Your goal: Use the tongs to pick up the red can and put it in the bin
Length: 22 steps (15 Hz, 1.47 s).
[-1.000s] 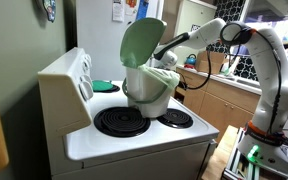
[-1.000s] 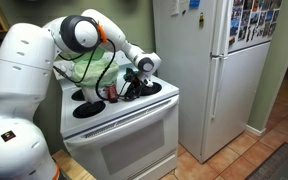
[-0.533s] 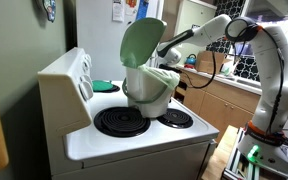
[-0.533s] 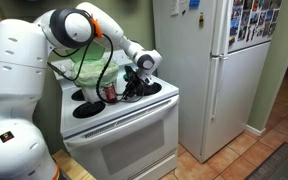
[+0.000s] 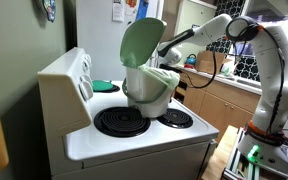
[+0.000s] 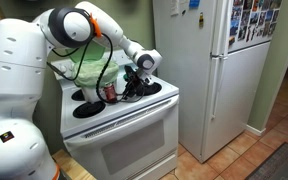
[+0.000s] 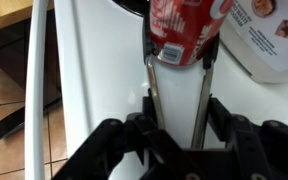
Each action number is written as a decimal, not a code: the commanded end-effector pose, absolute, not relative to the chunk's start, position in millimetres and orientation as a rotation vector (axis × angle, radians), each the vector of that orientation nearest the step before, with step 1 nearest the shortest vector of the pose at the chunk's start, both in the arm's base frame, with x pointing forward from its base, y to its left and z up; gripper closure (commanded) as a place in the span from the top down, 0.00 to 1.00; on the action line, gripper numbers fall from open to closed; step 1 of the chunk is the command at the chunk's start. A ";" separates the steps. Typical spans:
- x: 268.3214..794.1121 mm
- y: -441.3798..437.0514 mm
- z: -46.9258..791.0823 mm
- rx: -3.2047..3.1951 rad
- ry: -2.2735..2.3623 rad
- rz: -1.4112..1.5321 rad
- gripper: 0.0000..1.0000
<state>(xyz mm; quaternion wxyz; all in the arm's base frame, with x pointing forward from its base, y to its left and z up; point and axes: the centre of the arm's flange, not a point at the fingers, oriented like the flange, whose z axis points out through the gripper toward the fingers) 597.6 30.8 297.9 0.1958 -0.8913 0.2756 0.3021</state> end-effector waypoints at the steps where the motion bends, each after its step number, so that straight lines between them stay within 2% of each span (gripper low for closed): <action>1: 580.1 25.9 319.4 -2.468 0.774 0.864 0.32; 11: 507.9 10.0 376.0 -2.276 0.793 1.075 0.32; 12: 533.2 15.9 363.9 -2.321 0.735 1.075 0.57; 16: 521.3 9.4 373.6 -2.312 0.761 1.064 0.57; 17: 517.8 8.4 376.0 -2.283 0.785 1.073 0.32; 22: 498.8 4.4 396.4 -2.070 0.827 1.225 0.32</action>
